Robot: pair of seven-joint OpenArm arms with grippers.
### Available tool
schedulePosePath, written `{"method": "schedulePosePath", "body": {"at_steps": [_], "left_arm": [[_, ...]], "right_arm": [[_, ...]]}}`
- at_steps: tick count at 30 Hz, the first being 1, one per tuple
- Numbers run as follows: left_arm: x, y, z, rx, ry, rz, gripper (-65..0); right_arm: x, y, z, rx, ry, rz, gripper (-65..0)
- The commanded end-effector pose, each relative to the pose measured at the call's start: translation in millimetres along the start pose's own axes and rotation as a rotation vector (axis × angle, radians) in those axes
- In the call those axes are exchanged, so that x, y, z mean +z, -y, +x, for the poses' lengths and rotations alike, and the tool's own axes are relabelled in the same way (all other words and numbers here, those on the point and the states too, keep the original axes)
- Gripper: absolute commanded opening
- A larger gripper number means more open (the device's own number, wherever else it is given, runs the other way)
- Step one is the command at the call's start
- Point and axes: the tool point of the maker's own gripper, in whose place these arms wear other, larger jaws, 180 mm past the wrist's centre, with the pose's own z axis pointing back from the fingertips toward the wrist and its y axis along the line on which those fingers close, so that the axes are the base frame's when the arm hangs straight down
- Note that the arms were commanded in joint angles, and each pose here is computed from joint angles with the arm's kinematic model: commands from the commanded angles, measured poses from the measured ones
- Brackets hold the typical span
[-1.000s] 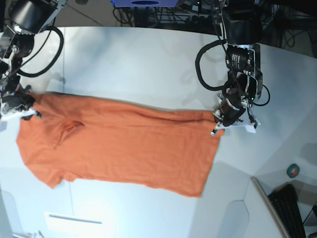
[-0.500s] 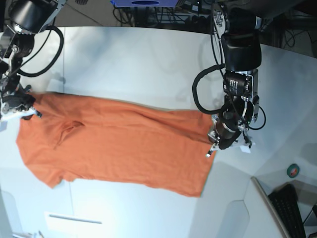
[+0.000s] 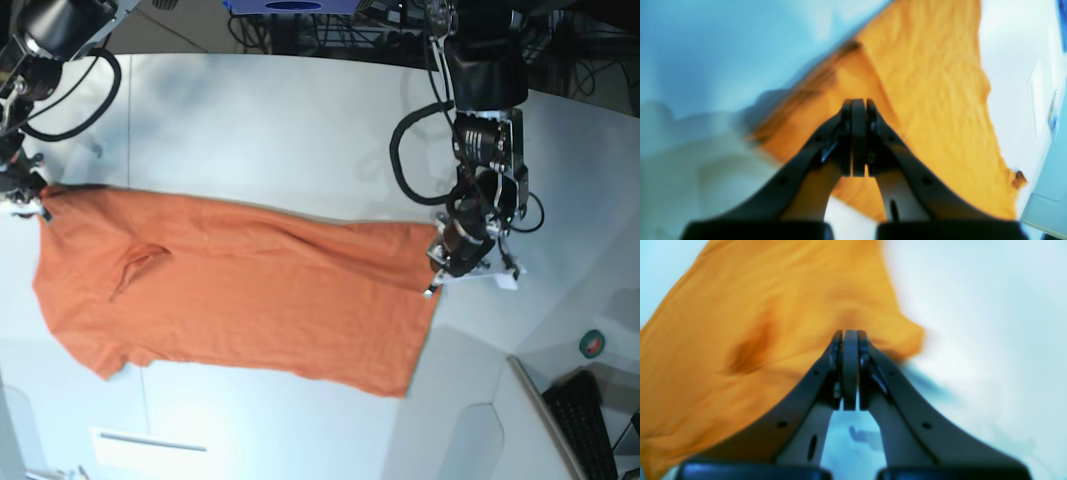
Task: Layout the t-shirt on the table in an organized manner, then fold the t-shirt properly
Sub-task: 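Release the shirt and raise both grippers off the fabric, then lower both grippers and grasp the same long edge of the shirt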
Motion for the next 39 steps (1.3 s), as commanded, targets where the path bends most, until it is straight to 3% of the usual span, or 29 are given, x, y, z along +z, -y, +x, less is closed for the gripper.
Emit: {"method": "schedulePosePath", "body": {"at_steps": [1,2,5,7,13,16,22,37,39], "left_arm": [[8.5,10.4,15.3,-0.030,0.045,-0.049,-65.0],[15.4,9.4,14.9,-0.052,0.052,-0.068,-65.0],[34.6,-10.4,10.3,-0.116,0.060,-0.070,-65.0],[42.1,-22.1,3.9,-0.140,0.049,-0.064,-61.9],[54.3,-47.6,-29.8,-0.173,-0.018,-0.064,0.0],[51.1,-48.6,-43.4,-0.146,-0.042,-0.066,0.0],[40.4,-60.5,-27.6,-0.006,0.009,-0.023,0.0],[0.2,-39.9,-25.3,0.045,-0.040,-0.033,0.0],[-1.1,-36.9,-23.8,0.045,-0.039,-0.038,-5.4]], "right_arm": [[2.0,-4.1,16.2,-0.007,0.049,0.019,-65.0],[2.7,0.5,16.7,-0.019,0.052,0.010,-58.8],[0.9,12.4,6.2,-0.091,0.037,0.027,-32.1],[2.4,16.0,-2.8,-0.143,0.022,0.083,-27.3],[1.3,29.8,-25.6,-0.247,-0.055,0.136,-28.5],[-1.6,34.8,-35.6,-0.283,-0.076,0.131,-28.4],[-2.4,31.3,-37.2,-0.299,-0.078,0.150,-28.2],[-25.2,18.4,-44.7,-0.370,-0.129,0.188,-28.2],[-25.0,17.8,-41.0,-0.366,-0.121,0.190,-27.9]]}}
